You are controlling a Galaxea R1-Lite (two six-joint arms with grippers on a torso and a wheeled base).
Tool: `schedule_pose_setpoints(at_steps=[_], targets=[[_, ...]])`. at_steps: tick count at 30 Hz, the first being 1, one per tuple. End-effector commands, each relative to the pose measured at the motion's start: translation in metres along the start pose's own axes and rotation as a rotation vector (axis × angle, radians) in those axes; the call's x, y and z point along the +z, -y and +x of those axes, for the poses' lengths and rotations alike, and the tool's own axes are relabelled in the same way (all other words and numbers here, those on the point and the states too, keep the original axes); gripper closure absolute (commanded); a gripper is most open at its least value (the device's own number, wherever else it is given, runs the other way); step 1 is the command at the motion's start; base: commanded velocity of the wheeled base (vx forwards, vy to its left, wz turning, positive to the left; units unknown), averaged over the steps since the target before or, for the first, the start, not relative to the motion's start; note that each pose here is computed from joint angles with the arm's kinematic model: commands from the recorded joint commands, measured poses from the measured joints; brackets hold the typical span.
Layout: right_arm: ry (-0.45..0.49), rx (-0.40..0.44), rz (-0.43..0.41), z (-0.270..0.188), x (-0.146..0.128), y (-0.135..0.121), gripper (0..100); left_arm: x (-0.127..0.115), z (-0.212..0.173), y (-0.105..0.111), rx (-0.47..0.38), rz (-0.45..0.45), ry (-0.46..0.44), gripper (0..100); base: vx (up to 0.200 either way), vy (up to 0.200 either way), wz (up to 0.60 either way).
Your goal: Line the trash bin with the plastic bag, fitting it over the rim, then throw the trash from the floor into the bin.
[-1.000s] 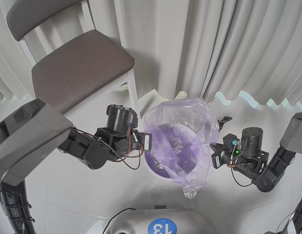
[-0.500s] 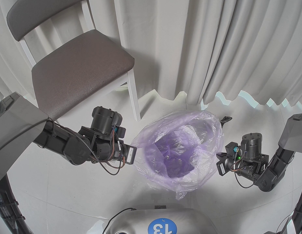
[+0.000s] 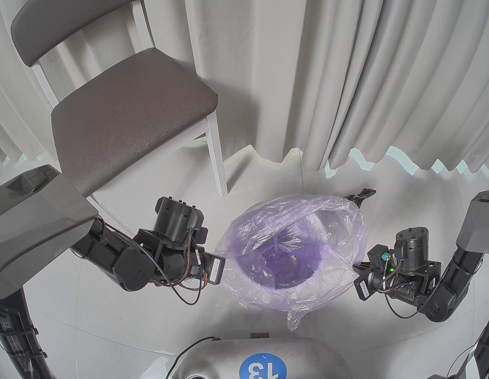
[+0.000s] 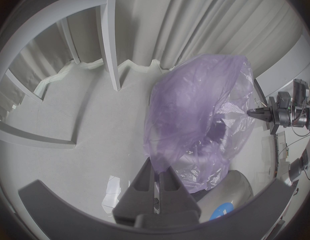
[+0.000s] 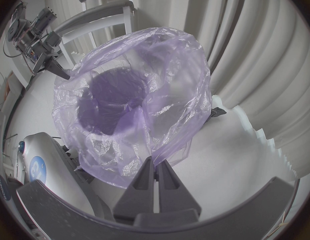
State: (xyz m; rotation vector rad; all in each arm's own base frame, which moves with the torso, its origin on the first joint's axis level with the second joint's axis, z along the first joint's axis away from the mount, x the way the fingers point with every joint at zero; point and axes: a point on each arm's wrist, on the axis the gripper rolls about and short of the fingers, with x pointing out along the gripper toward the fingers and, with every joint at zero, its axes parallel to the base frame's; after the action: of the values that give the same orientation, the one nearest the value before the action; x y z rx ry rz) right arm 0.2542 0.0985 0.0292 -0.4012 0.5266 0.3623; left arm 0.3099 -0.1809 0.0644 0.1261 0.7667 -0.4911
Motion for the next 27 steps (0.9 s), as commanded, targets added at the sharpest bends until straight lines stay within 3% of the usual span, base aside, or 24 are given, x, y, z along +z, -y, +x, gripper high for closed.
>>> schedule_pose_setpoints(at_steps=[1,7,16,27], targets=[[-0.005,0.017,-0.049,-0.018,-0.004,-0.004,100,-0.003,-0.008,-0.006,0.013,-0.015,0.005,100,0.0,0.0,0.0],[-0.032,0.035,-0.056,-0.001,-0.009,-0.012,100,0.0,0.006,-0.018,0.041,-0.04,0.038,100,0.0,0.0,0.0],[-0.025,-0.024,-0.048,0.055,-0.009,-0.015,100,-0.001,0.045,-0.028,0.065,-0.047,0.067,100,0.0,0.0,0.0],[-0.008,-0.041,-0.042,0.094,0.002,-0.012,100,0.027,0.071,-0.052,0.095,-0.089,0.157,100,0.0,0.0,0.0]])
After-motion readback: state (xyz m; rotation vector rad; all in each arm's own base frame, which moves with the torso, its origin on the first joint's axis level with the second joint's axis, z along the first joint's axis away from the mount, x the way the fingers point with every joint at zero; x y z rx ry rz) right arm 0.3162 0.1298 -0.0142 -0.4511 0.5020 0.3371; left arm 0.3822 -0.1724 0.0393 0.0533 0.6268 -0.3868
